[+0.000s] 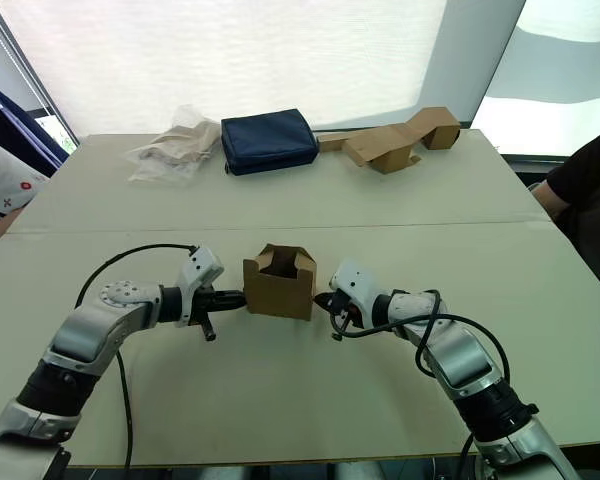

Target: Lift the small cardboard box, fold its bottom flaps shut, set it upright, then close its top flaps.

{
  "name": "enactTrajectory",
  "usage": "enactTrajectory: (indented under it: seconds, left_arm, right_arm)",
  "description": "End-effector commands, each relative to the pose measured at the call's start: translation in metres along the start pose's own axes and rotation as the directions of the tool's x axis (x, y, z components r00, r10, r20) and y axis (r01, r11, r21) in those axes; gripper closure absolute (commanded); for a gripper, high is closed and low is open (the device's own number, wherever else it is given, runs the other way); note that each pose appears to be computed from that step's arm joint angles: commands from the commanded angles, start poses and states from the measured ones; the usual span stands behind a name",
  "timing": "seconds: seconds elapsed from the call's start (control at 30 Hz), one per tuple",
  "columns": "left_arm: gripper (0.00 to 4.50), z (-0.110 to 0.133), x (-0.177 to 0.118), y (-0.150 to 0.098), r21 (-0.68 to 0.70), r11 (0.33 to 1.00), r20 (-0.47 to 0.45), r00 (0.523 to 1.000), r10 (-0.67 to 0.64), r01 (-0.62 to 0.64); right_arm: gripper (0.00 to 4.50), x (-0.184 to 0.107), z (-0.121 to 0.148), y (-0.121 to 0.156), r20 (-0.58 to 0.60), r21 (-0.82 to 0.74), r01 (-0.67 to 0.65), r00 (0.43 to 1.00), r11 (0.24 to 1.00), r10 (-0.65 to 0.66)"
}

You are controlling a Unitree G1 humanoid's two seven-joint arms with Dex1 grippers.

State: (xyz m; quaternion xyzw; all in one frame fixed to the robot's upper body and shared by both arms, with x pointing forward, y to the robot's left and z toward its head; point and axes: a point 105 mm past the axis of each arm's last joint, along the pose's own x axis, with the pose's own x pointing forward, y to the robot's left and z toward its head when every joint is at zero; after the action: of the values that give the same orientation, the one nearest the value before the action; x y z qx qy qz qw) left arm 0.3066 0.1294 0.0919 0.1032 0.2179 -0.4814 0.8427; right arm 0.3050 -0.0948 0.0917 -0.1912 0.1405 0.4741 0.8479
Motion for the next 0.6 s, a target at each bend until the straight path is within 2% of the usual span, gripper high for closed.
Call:
enactTrajectory:
  seconds: [0.03,0.4,0.6]
  left_arm:
    - [4.47,0.008,0.004,-0.025,0.034,0.995,0.029,0.995,-0.096,0.095]
    - [4.47,0.003,0.004,-0.032,0.036,0.996,0.034,0.996,-0.086,0.085]
    - [4.47,0.007,-0.008,-0.029,0.02,0.992,0.048,0.991,-0.129,0.128]
  right_arm:
    - [4.5,0.001,0.005,0.015,0.019,-0.018,-0.059,0.998,0.998,0.06]
    - [4.5,-0.004,-0.003,0.034,-0.024,0.01,-0.134,0.991,0.991,0.135]
    - [4.5,-0.01,-0.003,0.025,-0.039,-0.012,-0.103,0.994,0.995,0.102]
